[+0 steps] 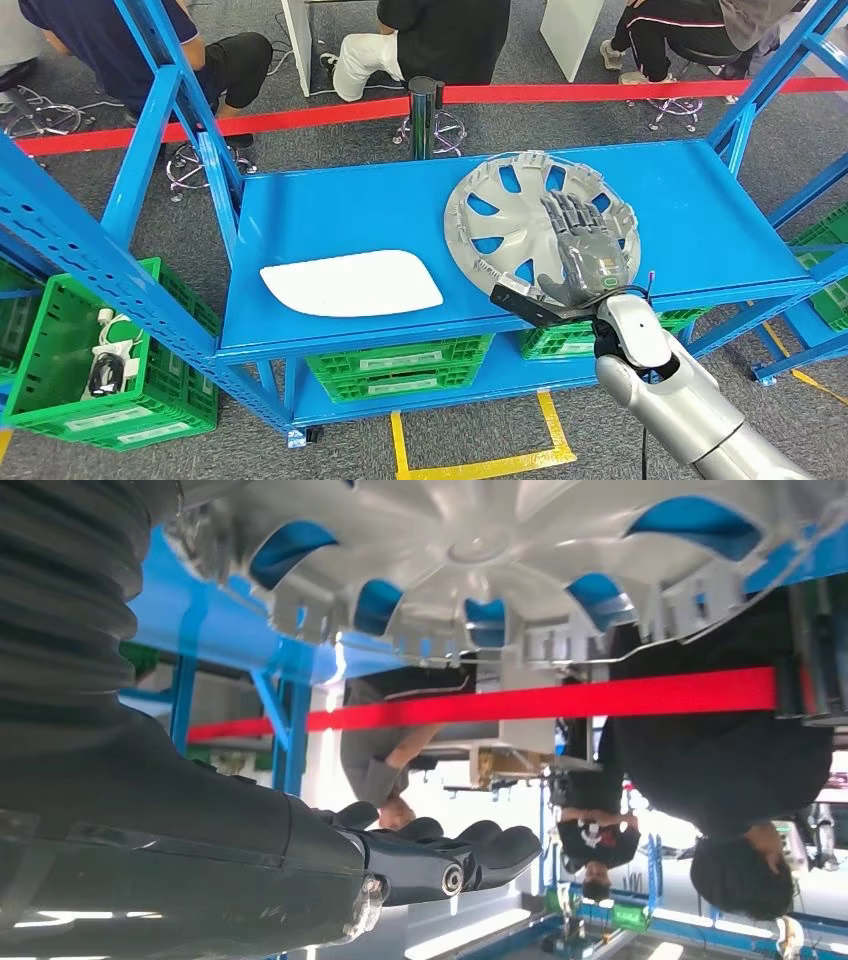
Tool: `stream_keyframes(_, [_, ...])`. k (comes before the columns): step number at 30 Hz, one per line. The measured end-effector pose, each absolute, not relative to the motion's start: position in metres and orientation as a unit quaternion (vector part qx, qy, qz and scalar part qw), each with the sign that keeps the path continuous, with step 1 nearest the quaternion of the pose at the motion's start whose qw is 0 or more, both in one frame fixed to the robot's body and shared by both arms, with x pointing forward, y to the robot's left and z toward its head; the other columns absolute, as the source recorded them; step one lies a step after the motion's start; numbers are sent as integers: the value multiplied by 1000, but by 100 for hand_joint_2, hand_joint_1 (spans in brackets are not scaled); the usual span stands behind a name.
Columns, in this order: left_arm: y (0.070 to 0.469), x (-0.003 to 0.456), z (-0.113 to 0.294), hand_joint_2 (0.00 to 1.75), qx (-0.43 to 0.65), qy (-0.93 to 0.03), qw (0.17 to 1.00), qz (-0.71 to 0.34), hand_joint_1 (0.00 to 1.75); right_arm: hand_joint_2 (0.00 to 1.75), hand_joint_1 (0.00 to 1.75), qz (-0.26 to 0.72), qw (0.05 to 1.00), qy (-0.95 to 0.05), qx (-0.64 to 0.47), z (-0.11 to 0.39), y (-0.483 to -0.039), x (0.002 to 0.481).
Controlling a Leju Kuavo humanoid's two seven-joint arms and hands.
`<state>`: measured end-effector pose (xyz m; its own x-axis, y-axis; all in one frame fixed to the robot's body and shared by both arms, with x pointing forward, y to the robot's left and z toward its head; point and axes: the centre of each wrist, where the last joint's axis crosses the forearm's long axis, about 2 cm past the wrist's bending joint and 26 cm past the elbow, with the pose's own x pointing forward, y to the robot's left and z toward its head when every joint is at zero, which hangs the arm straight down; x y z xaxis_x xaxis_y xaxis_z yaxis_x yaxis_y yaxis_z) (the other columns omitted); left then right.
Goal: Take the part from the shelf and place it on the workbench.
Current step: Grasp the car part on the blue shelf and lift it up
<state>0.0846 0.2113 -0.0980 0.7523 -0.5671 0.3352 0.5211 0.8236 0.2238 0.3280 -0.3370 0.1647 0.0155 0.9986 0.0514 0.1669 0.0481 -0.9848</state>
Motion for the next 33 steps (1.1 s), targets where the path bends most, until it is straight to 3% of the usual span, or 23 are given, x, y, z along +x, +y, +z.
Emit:
stream_keyframes(20, [218, 85, -99, 0, 70, -195, 934, -291, 0, 175, 0, 434, 528, -540, -491, 150, -338, 323])
stream_keyframes(24, [221, 84, -99, 0, 72, -194, 934, -291, 0, 175, 0, 435, 550, -518, -489, 141, -350, 322])
stream_keyframes(28, [222, 84, -100, 0, 73, -195, 933, -293, 0, 175, 0, 415, 640, -427, -485, 120, -388, 320])
stream_keyframes(33, [222, 84, -100, 0, 73, -196, 933, -294, 0, 175, 0, 407, 654, -409, -489, 118, -399, 323])
